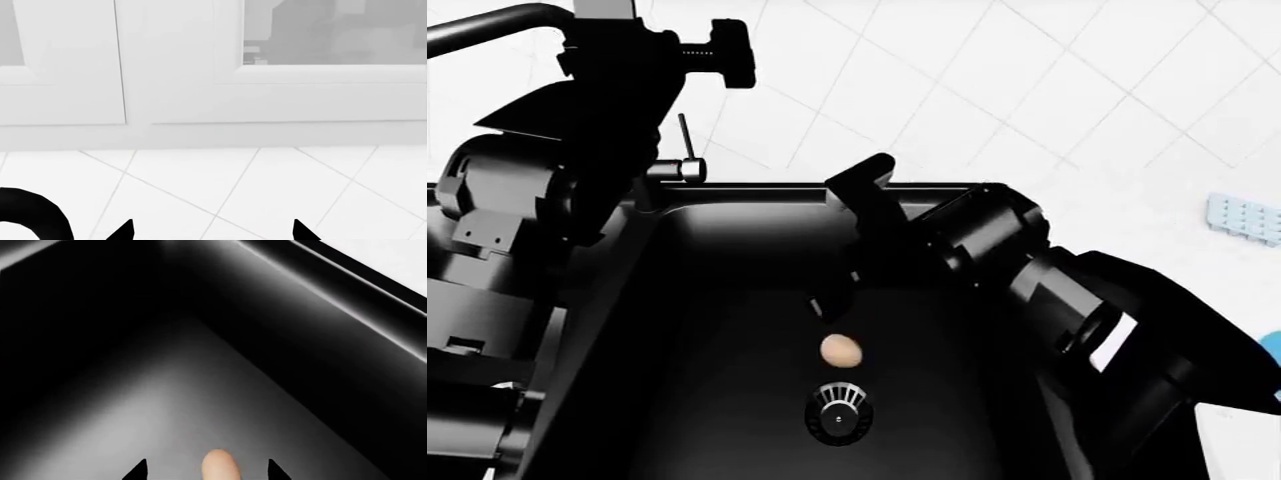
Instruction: Pick the egg from the counter and place it in the sink. Then turn on the sink faucet.
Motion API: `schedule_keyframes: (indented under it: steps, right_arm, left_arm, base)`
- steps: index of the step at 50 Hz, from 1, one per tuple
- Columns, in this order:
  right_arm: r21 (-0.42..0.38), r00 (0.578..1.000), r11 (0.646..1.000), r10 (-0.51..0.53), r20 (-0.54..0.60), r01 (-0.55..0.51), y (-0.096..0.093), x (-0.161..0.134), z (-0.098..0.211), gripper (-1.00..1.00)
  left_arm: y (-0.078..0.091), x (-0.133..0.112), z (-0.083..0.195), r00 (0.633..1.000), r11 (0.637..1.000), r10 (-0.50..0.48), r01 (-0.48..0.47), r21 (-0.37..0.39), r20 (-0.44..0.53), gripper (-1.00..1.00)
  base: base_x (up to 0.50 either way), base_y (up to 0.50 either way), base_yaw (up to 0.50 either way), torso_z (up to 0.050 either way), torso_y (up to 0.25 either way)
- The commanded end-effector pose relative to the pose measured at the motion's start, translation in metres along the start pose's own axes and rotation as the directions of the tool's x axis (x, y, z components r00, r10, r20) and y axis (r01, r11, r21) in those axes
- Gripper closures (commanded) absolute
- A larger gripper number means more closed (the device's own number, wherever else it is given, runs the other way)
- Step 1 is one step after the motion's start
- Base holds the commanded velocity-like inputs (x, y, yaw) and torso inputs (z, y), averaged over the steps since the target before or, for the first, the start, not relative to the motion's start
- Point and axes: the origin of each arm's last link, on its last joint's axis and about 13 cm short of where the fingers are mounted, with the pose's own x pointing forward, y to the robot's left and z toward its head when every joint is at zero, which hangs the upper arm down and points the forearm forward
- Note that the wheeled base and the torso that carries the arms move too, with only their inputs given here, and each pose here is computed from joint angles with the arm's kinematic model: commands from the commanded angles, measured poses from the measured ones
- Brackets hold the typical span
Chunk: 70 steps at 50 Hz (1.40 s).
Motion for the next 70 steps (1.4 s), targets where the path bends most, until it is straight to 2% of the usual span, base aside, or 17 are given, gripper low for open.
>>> schedule_keyframes:
  steps: [1, 12, 17, 20, 28, 29, 30, 31, 32, 38, 39, 46, 48, 52, 53, 57, 70]
  right_arm:
    - [-0.014, 1.000, 1.000, -0.016, 0.003, 0.016, -0.001, 0.001, 0.001, -1.00]
    - [-0.002, 0.998, 0.999, -0.053, 0.032, 0.053, -0.005, 0.001, 0.003, -1.00]
    - [0.074, 0.976, 0.988, -0.147, 0.162, 0.137, -0.016, -0.004, 0.016, -1.00]
    - [0.137, 0.936, 0.973, -0.218, 0.278, 0.186, -0.023, -0.012, 0.027, -1.00]
    - [0.282, 0.785, 0.923, -0.374, 0.494, 0.262, -0.035, -0.048, 0.055, -1.00]
    - [0.322, 0.734, 0.896, -0.438, 0.520, 0.306, -0.039, -0.057, 0.059, -1.00]
    - [0.329, 0.717, 0.887, -0.457, 0.527, 0.324, -0.041, -0.061, 0.061, -1.00]
    - [0.364, 0.649, 0.865, -0.501, 0.572, 0.346, -0.047, -0.071, 0.069, -1.00]
    - [0.383, 0.614, 0.852, -0.524, 0.591, 0.357, -0.049, -0.077, 0.073, -1.00]
    - [0.426, 0.460, 0.802, -0.591, 0.663, 0.418, -0.059, -0.107, 0.096, -1.00]
    - [0.434, 0.412, 0.780, -0.613, 0.675, 0.450, -0.064, -0.115, 0.102, -1.00]
    - [0.529, 0.308, 0.740, -0.661, 0.684, 0.416, -0.074, -0.125, 0.112, -1.00]
    - [0.530, 0.244, 0.728, -0.662, 0.709, 0.435, -0.075, -0.129, 0.115, -1.00]
    - [0.516, 0.252, 0.724, -0.663, 0.705, 0.458, -0.073, -0.143, 0.123, -1.00]
    - [0.513, 0.247, 0.722, -0.661, 0.708, 0.464, -0.073, -0.146, 0.125, -1.00]
    - [0.511, 0.227, 0.715, -0.662, 0.714, 0.477, -0.073, -0.153, 0.130, -1.00]
    - [0.510, 0.155, 0.701, -0.651, 0.743, 0.498, -0.067, -0.190, 0.152, -1.00]
  left_arm:
    - [0.000, 0.000, -0.001, 1.000, 1.000, -0.001, 0.001, -0.002, -0.001, -1.00]
    - [-0.001, 0.001, -0.001, 1.000, 1.000, -0.003, 0.003, -0.003, -0.001, -1.00]
    - [-0.001, 0.001, -0.002, 1.000, 1.000, -0.004, 0.004, 0.001, 0.000, -1.00]
    - [-0.002, 0.001, -0.002, 1.000, 1.000, -0.004, 0.004, -0.003, 0.001, -1.00]
    - [-0.001, 0.001, -0.004, 1.000, 1.000, -0.009, 0.009, -0.014, 0.006, -1.00]
    - [-0.001, 0.002, -0.006, 1.000, 1.000, -0.006, 0.006, -0.011, 0.000, -1.00]
    - [-0.001, 0.002, -0.006, 1.000, 1.000, -0.004, 0.004, -0.011, 0.000, -1.00]
    - [-0.002, 0.002, -0.006, 1.000, 1.000, -0.006, 0.006, -0.016, 0.002, -1.00]
    - [-0.002, 0.002, -0.006, 1.000, 1.000, -0.006, 0.006, -0.013, 0.002, -1.00]
    - [-0.001, 0.003, -0.010, 1.000, 1.000, -0.002, 0.002, -0.007, 0.000, -1.00]
    - [-0.001, 0.003, -0.011, 1.000, 1.000, -0.002, 0.002, -0.008, -0.002, -1.00]
    - [-0.001, 0.005, -0.010, 1.000, 1.000, -0.001, 0.001, -0.020, 0.014, -1.00]
    - [0.000, 0.006, -0.008, 1.000, 1.000, 0.008, -0.008, -0.017, 0.028, -1.00]
    - [0.003, 0.018, -0.010, 0.997, 0.999, 0.012, -0.014, 0.034, 0.077, -1.00]
    - [0.003, 0.022, -0.009, 0.997, 1.000, 0.024, -0.024, -0.006, 0.080, -1.00]
    - [0.002, 0.032, -0.011, 0.993, 1.000, 0.028, -0.029, 0.007, 0.117, -1.00]
    - [0.001, 0.035, -0.041, 0.995, 0.999, 0.040, -0.039, -0.014, 0.087, -1.00]
  base:
    - [0.00, 0.00, 0.00, 0.000, 0.000]
    - [0.00, 0.00, 0.00, 0.000, 0.000]
    - [0.00, 0.00, 0.00, 0.000, 0.000]
    - [0.00, 0.00, 0.00, 0.000, 0.000]
    - [0.00, 0.00, 0.00, 0.000, 0.000]
    - [0.00, 0.00, 0.00, 0.000, 0.000]
    - [0.00, 0.00, 0.00, 0.000, 0.000]
    - [0.00, 0.00, 0.00, 0.000, 0.000]
    - [0.00, 0.00, 0.00, 0.000, 0.000]
    - [0.00, 0.00, 0.00, 0.000, 0.000]
    - [0.00, 0.00, 0.00, 0.000, 0.000]
    - [0.00, 0.00, 0.00, 0.000, 0.000]
    - [0.00, 0.00, 0.00, 0.000, 0.000]
    - [0.00, 0.00, 0.00, 0.000, 0.000]
    - [0.00, 0.00, 0.00, 0.000, 0.000]
    - [0.00, 0.00, 0.00, 0.000, 0.000]
    - [0.00, 0.00, 0.00, 0.000, 0.000]
